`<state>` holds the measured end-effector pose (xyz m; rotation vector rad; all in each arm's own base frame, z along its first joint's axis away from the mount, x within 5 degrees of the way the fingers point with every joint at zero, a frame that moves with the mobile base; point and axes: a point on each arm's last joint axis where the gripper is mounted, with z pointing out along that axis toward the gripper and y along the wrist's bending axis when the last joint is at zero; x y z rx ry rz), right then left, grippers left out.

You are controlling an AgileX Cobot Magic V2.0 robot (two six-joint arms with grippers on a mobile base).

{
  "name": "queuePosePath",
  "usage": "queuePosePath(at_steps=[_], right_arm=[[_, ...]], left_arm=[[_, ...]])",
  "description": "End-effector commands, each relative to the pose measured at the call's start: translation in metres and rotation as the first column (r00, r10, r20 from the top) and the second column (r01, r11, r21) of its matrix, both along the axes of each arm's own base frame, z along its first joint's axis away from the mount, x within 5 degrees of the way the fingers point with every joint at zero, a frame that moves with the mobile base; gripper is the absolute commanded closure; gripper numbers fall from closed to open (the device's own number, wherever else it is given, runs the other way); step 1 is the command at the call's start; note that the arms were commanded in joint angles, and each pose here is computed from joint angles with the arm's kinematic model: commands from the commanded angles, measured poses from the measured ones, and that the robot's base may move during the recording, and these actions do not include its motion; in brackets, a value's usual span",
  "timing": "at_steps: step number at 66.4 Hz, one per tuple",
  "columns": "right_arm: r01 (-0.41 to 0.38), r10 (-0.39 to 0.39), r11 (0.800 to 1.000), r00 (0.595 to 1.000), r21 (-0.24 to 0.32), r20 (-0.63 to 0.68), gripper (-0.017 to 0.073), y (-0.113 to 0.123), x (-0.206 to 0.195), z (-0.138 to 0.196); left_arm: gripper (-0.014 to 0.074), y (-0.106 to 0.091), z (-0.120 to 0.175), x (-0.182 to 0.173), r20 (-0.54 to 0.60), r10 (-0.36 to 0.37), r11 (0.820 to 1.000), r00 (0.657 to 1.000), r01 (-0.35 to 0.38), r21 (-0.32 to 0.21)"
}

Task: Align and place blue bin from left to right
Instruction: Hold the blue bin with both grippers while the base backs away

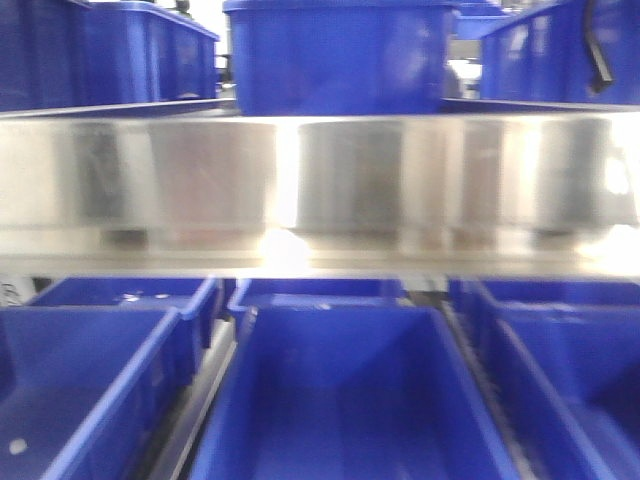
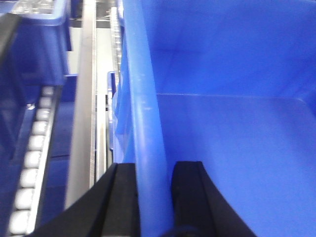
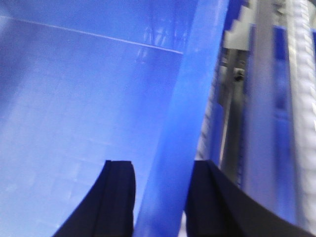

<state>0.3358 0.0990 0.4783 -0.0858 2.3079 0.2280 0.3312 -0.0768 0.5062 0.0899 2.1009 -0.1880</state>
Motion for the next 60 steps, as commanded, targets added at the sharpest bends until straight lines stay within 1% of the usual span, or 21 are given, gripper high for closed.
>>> queuePosePath(at_steps=[1,60], right_arm=[[0.033,-0.034,0.999,0.994,0.008,0.103,0.0628,-0.0060,-0.0027,0.0156],[0.033,-0.034,0.999,0.994,0.008,0.103,0.0628,-0.0060,-0.0027,0.0156]], left_arm=[[0.0705,-0.0023,0.0188,-0.0080,0.116,-0.025,0.999,0.993,0.029,-0.032],[0.0705,-0.0023,0.0188,-0.0080,0.116,-0.025,0.999,0.993,0.029,-0.032]])
